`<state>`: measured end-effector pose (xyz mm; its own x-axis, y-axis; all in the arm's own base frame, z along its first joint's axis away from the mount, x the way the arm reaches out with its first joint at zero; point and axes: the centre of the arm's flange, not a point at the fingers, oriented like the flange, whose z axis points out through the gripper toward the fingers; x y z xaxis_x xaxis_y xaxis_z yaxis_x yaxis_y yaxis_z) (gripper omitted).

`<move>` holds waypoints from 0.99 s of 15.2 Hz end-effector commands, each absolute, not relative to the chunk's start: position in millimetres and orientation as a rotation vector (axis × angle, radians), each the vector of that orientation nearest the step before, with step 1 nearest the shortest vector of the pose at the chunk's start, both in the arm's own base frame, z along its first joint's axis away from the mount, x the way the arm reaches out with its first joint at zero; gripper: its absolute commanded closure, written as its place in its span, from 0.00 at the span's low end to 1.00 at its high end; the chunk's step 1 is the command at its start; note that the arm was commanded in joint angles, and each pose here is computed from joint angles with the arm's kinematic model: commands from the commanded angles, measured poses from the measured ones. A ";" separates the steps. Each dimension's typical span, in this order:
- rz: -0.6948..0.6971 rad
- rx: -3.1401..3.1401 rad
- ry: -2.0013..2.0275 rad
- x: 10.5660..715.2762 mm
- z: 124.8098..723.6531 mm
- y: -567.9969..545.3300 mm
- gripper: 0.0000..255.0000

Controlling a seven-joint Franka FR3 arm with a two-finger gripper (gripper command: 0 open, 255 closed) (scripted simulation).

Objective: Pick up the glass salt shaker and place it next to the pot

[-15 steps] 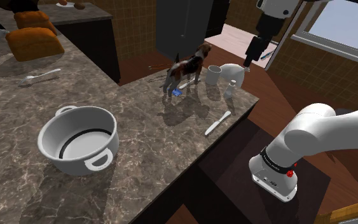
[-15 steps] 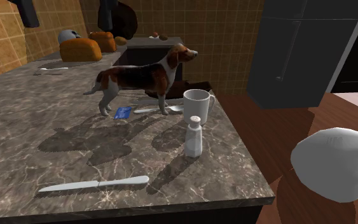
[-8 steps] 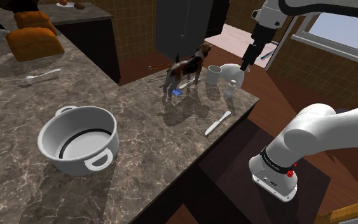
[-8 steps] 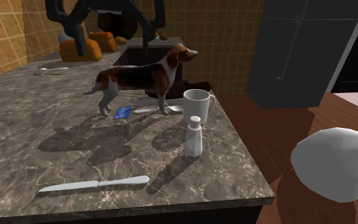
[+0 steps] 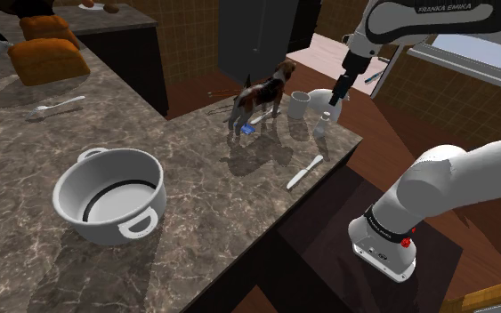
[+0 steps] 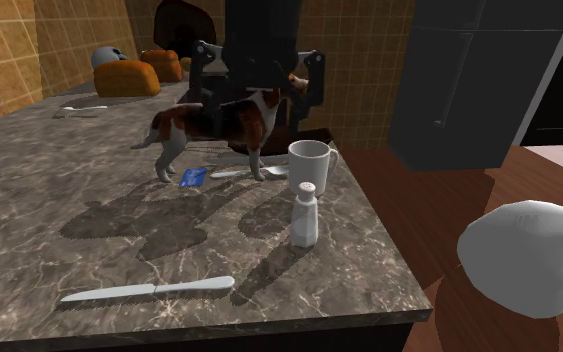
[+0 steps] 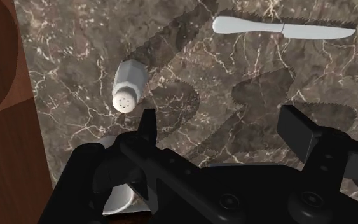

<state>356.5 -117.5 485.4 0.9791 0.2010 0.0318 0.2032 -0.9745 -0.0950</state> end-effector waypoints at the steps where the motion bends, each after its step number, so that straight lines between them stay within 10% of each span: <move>1: -0.041 -3.020 -0.331 366.9 467.7 -135.0 0.00; 15: -0.059 -2.984 -0.400 412.4 368.5 -194.8 0.00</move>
